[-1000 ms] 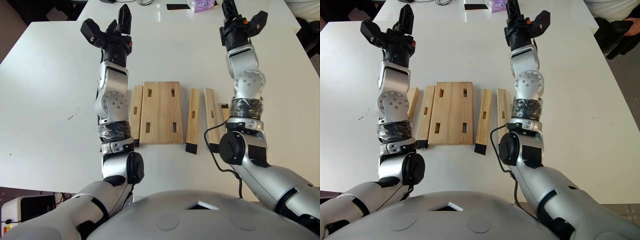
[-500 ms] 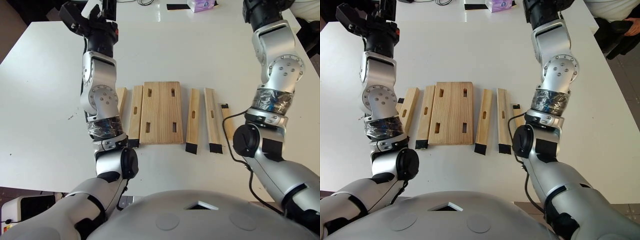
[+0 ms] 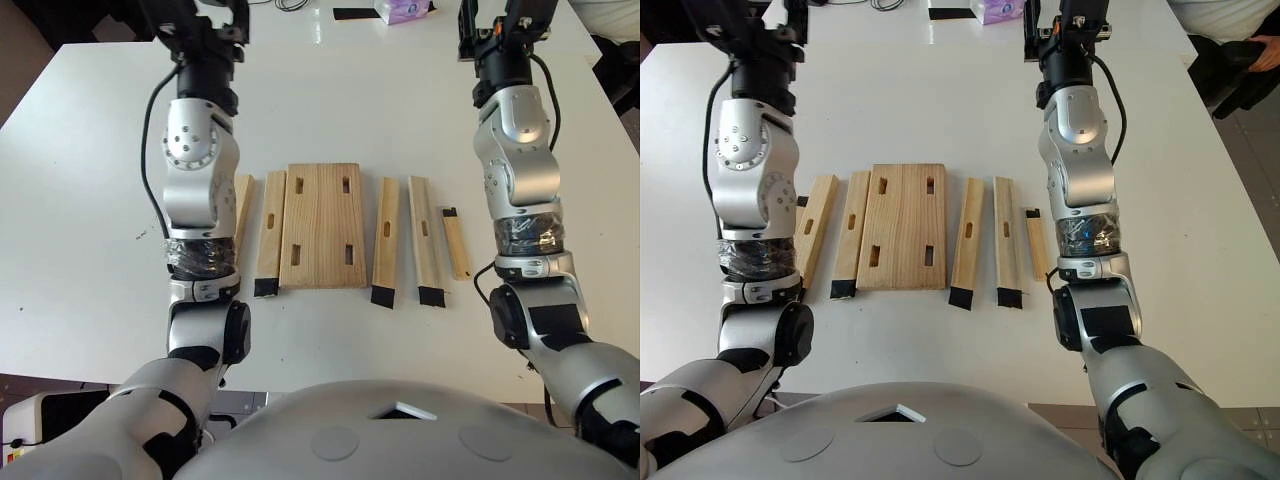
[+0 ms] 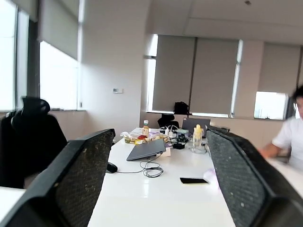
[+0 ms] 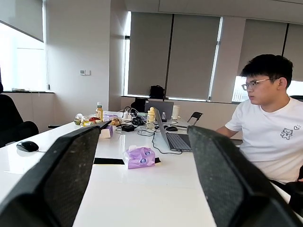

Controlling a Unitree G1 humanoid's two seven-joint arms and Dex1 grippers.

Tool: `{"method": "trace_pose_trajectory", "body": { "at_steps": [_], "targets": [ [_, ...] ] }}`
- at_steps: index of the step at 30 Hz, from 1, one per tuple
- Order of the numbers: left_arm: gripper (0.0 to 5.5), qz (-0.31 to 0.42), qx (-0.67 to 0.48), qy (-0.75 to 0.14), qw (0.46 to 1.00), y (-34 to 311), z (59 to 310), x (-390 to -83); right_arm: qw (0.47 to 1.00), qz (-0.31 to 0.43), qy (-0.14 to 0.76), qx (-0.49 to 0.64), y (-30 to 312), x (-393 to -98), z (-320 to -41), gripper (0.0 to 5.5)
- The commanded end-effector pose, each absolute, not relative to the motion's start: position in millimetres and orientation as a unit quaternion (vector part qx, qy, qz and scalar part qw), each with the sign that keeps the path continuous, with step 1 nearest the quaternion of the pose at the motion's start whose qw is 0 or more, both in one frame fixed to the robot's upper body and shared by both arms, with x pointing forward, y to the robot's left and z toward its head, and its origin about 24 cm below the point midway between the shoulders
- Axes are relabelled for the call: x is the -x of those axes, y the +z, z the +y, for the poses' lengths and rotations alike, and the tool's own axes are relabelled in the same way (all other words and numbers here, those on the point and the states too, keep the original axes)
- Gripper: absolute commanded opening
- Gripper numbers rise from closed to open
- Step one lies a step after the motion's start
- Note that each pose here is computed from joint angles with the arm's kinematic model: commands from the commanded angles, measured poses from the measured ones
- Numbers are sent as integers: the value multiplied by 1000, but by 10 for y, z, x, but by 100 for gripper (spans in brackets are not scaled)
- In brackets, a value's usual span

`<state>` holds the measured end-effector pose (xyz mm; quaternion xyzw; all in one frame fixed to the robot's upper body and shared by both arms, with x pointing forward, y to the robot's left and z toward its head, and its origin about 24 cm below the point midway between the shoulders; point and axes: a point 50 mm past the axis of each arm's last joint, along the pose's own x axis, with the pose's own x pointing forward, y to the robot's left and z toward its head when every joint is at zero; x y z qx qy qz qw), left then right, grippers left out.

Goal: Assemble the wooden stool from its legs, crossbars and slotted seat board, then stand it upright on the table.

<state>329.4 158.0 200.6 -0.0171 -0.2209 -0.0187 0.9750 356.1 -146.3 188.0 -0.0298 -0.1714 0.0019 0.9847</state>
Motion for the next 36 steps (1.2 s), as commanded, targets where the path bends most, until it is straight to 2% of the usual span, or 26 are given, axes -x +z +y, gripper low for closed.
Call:
{"method": "trace_pose_trajectory", "body": {
  "at_steps": [1, 3, 5, 11, 16, 19, 26, 31, 36],
  "targets": [
    [356, -172, 130, -5, 976, 1821, 1636, -3311, 986, -166, 9, 19, 1856, -3557, -1398, 341],
    [356, -150, 235, -15, 960, 1778, 1650, -3323, 986, -164, 13, 14, 1845, -3554, -1368, 341],
    [356, -153, 248, -37, 956, 1799, 1620, -3305, 986, -164, 20, 12, 1849, -3554, -1331, 341],
    [356, -160, 212, -30, 964, 1803, 1681, -3277, 985, -171, 26, 17, 1868, -3550, -1276, 341],
    [356, -205, 72, 19, 976, 1800, 1745, -3239, 985, -169, 24, 20, 1843, -3538, -1275, 341],
    [356, -219, 37, 19, 975, 1786, 1701, -3225, 985, -171, 23, 19, 1837, -3534, -1272, 341],
    [356, -205, 21, 3, 979, 1716, 1636, -3249, 987, -162, 16, 10, 1792, -3549, -1281, 341],
    [356, -180, 2, -2, 984, 1545, 1613, -3238, 990, -138, 0, 1, 1650, -3530, -1319, 341],
    [356, -122, 29, 6, 992, 1375, 1665, -3173, 992, -122, 3, -4, 1537, -3435, -1284, 341]
  ]
}}
